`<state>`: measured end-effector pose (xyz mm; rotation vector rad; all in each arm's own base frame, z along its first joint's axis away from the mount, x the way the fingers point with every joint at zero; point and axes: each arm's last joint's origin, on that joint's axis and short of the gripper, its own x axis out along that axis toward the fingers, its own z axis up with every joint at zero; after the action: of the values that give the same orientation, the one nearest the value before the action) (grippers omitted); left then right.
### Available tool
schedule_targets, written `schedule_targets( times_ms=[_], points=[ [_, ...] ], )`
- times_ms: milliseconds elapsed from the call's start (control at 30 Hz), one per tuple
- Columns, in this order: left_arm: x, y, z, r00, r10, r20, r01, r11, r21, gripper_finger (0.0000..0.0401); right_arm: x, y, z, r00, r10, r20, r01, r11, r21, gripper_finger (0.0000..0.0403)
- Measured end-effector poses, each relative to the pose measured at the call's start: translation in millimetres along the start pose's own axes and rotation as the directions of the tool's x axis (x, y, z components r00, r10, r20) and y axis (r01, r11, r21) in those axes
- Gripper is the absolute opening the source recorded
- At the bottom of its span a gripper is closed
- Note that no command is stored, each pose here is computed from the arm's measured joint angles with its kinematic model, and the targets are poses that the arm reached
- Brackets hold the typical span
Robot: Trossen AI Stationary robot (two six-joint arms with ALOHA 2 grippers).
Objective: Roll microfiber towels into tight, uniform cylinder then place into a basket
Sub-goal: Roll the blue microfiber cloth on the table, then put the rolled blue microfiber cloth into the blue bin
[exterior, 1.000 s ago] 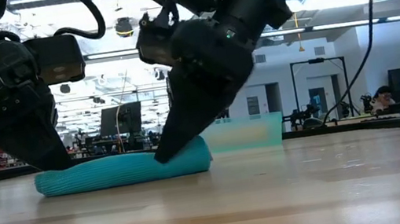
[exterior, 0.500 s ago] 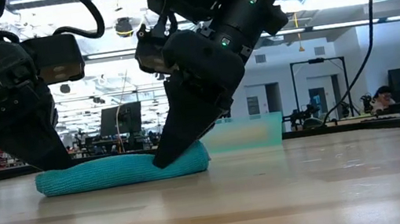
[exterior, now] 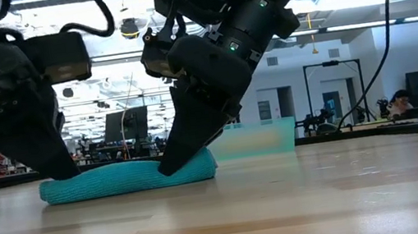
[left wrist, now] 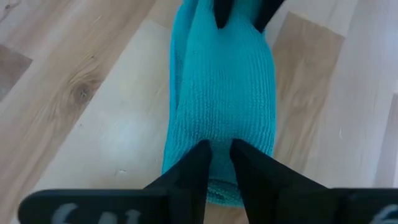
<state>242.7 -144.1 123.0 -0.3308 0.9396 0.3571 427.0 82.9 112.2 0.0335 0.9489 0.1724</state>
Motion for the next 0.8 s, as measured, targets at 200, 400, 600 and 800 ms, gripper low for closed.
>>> schedule_targets(
  times_ms=[200,400,600,800],
  points=[
    [-21,-9,17,0.999,-0.003,-0.042,0.007,0.995,0.098,0.0069,0,0,1,1.0,-0.001,0.009,0.001,1.0,0.0,0.0128],
    [-57,-8,33,0.999,0.017,0.042,-0.021,0.994,0.107,0.0068,0,0,1,1.0,-0.001,0.01,0.0,1.0,0.016,0.0127],
    [-87,-7,32,0.99,-0.006,0.143,-0.012,0.992,0.125,0.0068,0,0,1,1.0,-0.001,0.01,0.001,1.0,0.027,0.0129],
    [-90,-15,20,0.976,0.016,0.219,-0.05,0.987,0.153,0.0067,0,0,1,1.0,-0.001,0.01,0.0,1.0,0.028,0.0128]
  ],
)
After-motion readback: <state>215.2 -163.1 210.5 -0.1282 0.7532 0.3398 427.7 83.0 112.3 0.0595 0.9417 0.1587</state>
